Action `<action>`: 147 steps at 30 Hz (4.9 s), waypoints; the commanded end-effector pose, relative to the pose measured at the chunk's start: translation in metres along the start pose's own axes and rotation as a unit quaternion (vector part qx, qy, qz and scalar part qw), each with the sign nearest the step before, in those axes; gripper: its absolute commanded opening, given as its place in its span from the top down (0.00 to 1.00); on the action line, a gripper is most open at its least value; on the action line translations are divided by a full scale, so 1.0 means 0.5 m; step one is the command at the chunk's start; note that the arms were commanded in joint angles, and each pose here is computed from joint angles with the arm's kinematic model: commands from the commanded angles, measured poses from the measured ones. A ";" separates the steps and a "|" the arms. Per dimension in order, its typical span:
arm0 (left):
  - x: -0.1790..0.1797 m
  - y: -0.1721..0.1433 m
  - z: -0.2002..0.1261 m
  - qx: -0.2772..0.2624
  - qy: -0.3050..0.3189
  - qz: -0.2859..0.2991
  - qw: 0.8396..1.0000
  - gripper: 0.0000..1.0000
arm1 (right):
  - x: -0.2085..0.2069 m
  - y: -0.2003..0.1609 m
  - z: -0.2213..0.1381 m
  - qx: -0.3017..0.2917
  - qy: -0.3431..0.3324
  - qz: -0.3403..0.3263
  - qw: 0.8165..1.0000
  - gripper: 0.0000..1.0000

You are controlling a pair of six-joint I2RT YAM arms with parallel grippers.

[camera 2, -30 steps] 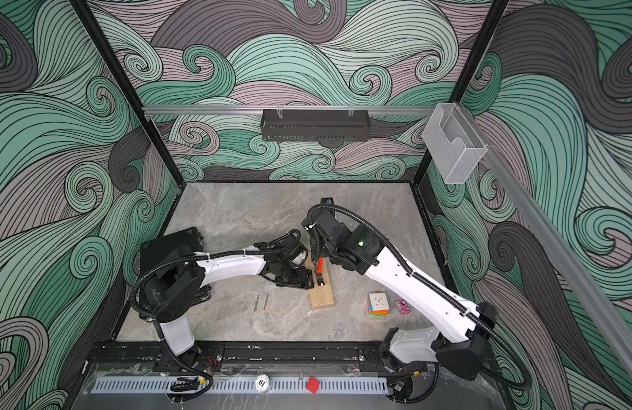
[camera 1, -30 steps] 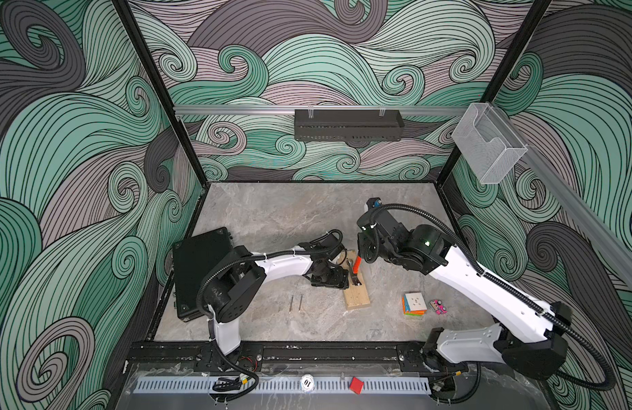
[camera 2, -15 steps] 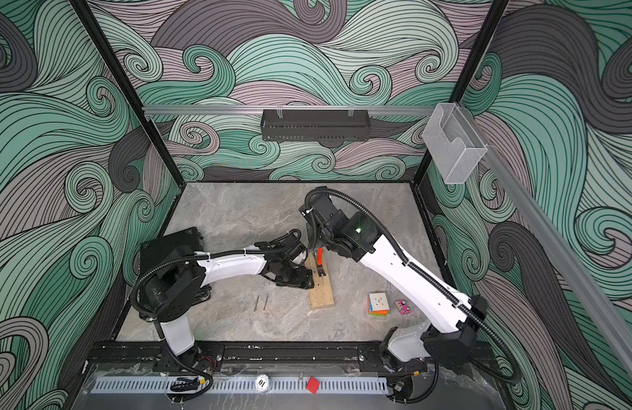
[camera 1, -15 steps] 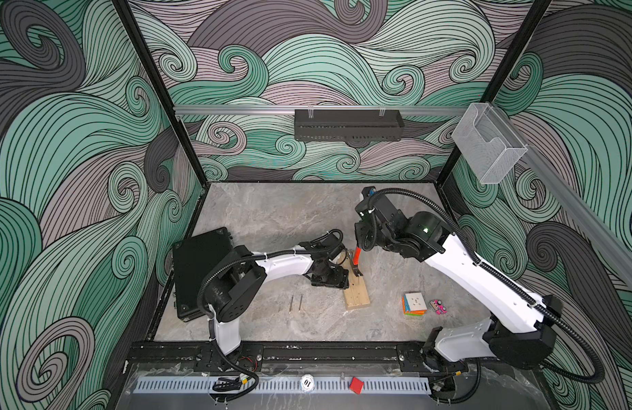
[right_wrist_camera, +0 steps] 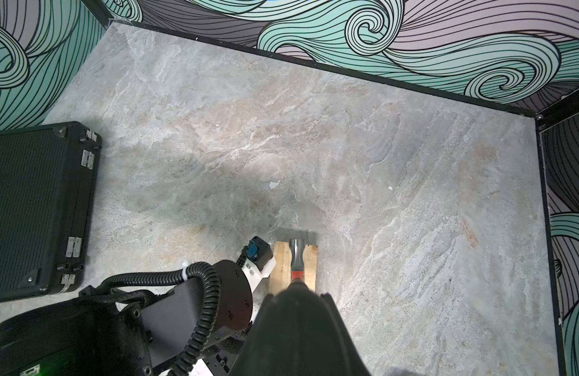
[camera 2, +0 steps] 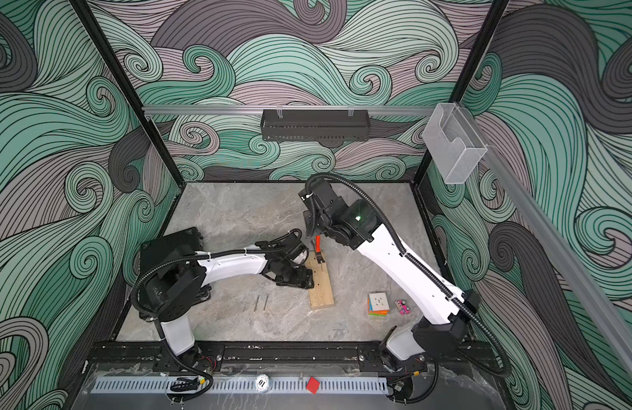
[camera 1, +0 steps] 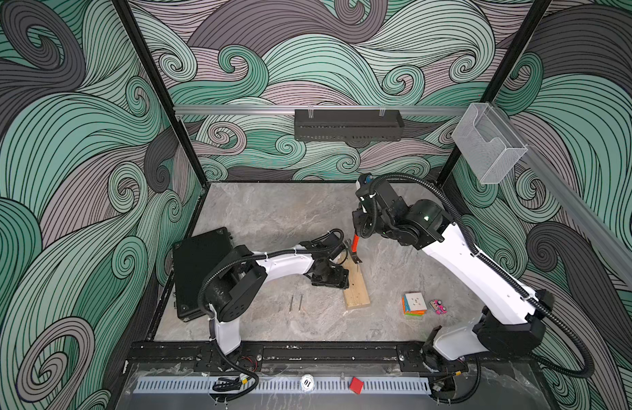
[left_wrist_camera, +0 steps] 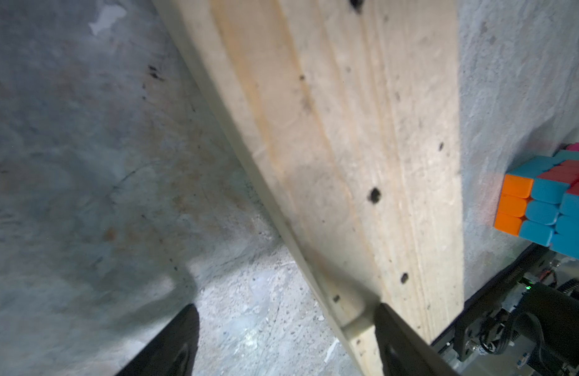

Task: Use a claw hammer to pull out a nail
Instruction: Remove the nail from the mounting plate, then pick up the nail with the hammer.

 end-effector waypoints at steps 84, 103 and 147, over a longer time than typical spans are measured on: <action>-0.134 0.058 -0.173 -0.210 -0.230 0.128 0.942 0.74 | -0.097 0.107 -0.039 -0.068 0.089 0.085 0.990 0.92; -0.132 0.061 -0.181 -0.218 -0.217 0.124 0.943 1.00 | -0.107 0.099 -0.036 -0.068 0.087 0.093 0.989 0.92; -0.100 0.003 -0.276 -0.177 -0.158 0.144 0.961 1.00 | -0.136 0.083 0.021 -0.110 0.018 0.075 0.991 0.94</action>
Point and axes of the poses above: each gripper's point midway between its finger pads, its own z axis out along the fingers, its own x axis along the line the jaws close on, y = z × x, the point moved 9 cm from there along -z, back along the fingers, and after that the axes turned 15 degrees about -z, right-handed, at the moved point
